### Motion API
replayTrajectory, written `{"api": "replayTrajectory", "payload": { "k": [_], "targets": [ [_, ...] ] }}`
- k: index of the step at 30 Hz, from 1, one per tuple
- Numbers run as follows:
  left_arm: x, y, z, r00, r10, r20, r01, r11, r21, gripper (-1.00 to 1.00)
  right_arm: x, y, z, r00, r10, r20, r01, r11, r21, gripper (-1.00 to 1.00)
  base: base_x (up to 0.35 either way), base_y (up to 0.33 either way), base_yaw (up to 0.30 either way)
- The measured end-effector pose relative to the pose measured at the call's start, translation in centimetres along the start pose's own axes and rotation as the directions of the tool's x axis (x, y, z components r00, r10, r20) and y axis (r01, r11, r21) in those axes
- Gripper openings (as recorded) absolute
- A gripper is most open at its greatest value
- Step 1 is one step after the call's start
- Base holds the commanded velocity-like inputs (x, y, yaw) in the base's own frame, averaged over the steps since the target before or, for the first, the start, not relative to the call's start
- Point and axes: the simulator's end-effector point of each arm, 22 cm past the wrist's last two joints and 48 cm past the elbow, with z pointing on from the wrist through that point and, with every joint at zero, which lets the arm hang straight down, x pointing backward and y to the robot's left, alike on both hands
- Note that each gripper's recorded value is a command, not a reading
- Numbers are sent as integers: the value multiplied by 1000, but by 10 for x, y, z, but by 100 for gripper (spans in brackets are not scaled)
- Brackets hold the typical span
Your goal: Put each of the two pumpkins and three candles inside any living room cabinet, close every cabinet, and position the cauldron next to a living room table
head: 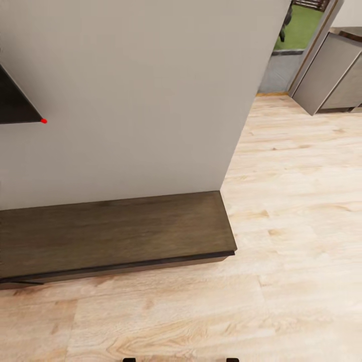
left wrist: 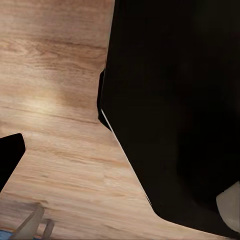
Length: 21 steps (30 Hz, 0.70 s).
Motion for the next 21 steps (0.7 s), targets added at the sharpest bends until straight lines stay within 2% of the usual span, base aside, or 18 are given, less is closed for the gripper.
{"api": "replayTrajectory", "payload": {
  "k": [10, 21],
  "targets": [
    [6, 0, -13, 1000, 2, 0, -2, 1000, 4, 100, 4, 0, -15, 1000, -1, -7, 1, 1000, -2, 100, 0, 0, 0],
    [1, 5, -15, 1000, 7, 11, -7, 1000, 0, 100, 5, 1, -17, 1000, -2, 0, 2, 1000, -4, 100, 0, 0, 0]
  ]
}}
